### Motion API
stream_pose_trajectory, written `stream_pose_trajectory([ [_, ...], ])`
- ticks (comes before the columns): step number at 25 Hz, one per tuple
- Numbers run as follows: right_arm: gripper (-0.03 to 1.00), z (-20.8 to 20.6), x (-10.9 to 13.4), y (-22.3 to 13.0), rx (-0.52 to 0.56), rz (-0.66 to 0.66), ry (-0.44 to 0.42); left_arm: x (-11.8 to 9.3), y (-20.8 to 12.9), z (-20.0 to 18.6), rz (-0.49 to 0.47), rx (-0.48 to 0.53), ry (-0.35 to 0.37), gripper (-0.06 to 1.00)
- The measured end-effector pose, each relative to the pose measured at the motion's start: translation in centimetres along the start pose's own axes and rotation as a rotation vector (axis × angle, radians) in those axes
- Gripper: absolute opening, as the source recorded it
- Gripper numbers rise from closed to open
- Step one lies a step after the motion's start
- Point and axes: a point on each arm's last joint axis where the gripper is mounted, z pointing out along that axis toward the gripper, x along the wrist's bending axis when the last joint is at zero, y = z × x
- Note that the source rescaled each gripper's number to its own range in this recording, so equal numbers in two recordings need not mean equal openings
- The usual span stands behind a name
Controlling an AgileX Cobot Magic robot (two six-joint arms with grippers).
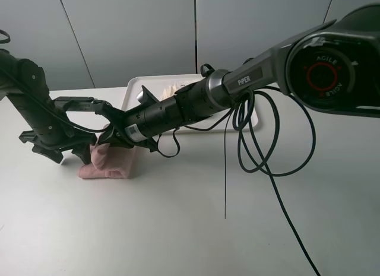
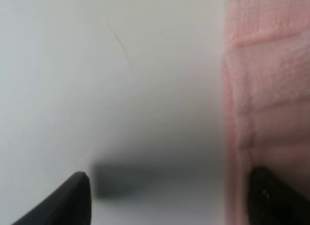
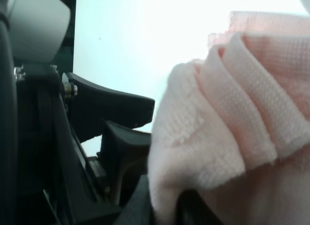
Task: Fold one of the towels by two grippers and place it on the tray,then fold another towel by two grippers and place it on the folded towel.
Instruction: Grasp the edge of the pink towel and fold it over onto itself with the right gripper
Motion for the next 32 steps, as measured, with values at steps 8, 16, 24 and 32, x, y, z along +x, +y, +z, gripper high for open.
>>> stream_pose_trajectory([
  [8, 0.03, 0.0, 0.0, 0.0, -0.003, -0.002, -0.003, 0.0, 0.2, -0.7, 0.020, 0.018, -0.001, 0.85],
  [16, 0.03, 0.0, -0.1, 0.1, -0.007, -0.002, -0.007, 0.0, 0.9, -3.6, 0.042, -0.015, -0.001, 0.85],
  [24, 0.04, 0.0, -0.1, 0.1, -0.009, 0.003, -0.008, 0.0, 1.1, -4.5, 0.065, 0.023, 0.004, 0.85],
  [32, 0.54, 0.0, -0.1, 0.1, -0.010, 0.016, -0.010, 0.1, 1.9, -5.6, 0.082, 0.029, 0.010, 0.85],
])
